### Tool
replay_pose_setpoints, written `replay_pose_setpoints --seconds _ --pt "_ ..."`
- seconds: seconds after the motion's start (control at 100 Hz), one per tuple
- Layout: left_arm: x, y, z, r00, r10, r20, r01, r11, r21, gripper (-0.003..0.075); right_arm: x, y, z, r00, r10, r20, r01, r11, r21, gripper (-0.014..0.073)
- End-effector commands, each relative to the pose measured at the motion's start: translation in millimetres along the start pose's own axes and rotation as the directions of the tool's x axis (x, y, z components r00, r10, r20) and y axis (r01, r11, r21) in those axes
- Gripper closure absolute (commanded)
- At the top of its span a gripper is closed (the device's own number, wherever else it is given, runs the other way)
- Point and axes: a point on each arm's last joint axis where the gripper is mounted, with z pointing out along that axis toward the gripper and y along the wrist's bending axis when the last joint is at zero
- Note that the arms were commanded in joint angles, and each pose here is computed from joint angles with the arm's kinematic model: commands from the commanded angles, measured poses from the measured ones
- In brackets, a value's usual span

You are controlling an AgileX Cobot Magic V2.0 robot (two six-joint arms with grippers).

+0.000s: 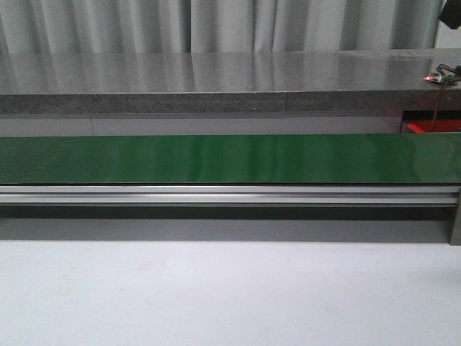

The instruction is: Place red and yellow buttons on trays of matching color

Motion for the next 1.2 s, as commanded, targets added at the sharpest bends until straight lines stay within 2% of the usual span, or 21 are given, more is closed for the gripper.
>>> replay_pose_setpoints --seconds 0.0,0.13,0.28,0.43,0.73,0.78,0.85,0.97,1.04,1.11,1.19 --pt "-14 -3 -4 0.996 -0.015 0.093 0.014 1.000 0.015 0.0740 -8 3 -20 0.995 -0.013 0.098 0.014 1.000 -0.014 0.0564" --pt "-18 -2 -5 0.995 -0.033 0.097 0.033 0.999 0.004 0.0740 -8 3 -20 0.995 -0.013 0.098 0.014 1.000 -0.014 0.0564" --pt "-32 12 -3 0.995 -0.051 0.091 0.062 0.991 -0.122 0.0740 -8 3 -20 0.995 -0.013 0.098 0.014 1.000 -0.014 0.0564" --pt "-49 23 3 0.994 -0.091 0.066 0.103 0.975 -0.195 0.0740 -8 3 -20 0.995 -0.013 0.098 0.014 1.000 -0.014 0.0564" --pt "-61 73 43 0.971 -0.239 -0.011 0.219 0.909 -0.355 0.0729 -8 3 -20 0.995 -0.013 0.098 0.014 1.000 -0.014 0.0564" --pt "-59 84 51 0.964 -0.264 -0.030 0.234 0.895 -0.379 0.0692 -8 3 -20 0.995 -0.013 0.098 0.014 1.000 -0.014 0.0564" --pt "-57 98 61 0.951 -0.304 -0.059 0.254 0.876 -0.410 0.0592 -8 3 -20 0.995 -0.013 0.098 0.014 1.000 -0.014 0.0564" --pt "-53 119 78 0.928 -0.360 -0.101 0.280 0.849 -0.449 0.0342 -8 3 -20 0.995 -0.013 0.098 0.014 1.000 -0.014 0.0564" --pt "-54 129 87 0.917 -0.382 -0.116 0.291 0.838 -0.462 0.0223 -8 3 -20 0.995 -0.013 0.098 0.014 1.000 -0.014 0.0564" --pt "-56 138 97 0.908 -0.398 -0.132 0.296 0.832 -0.469 0.0169 -8 3 -20 0.995 -0.013 0.098 0.014 1.000 -0.014 0.0564" --pt "-57 149 109 0.892 -0.424 -0.156 0.308 0.823 -0.477 0.0167 -8 3 -20 0.995 -0.013 0.098 0.014 1.000 -0.014 0.0564"
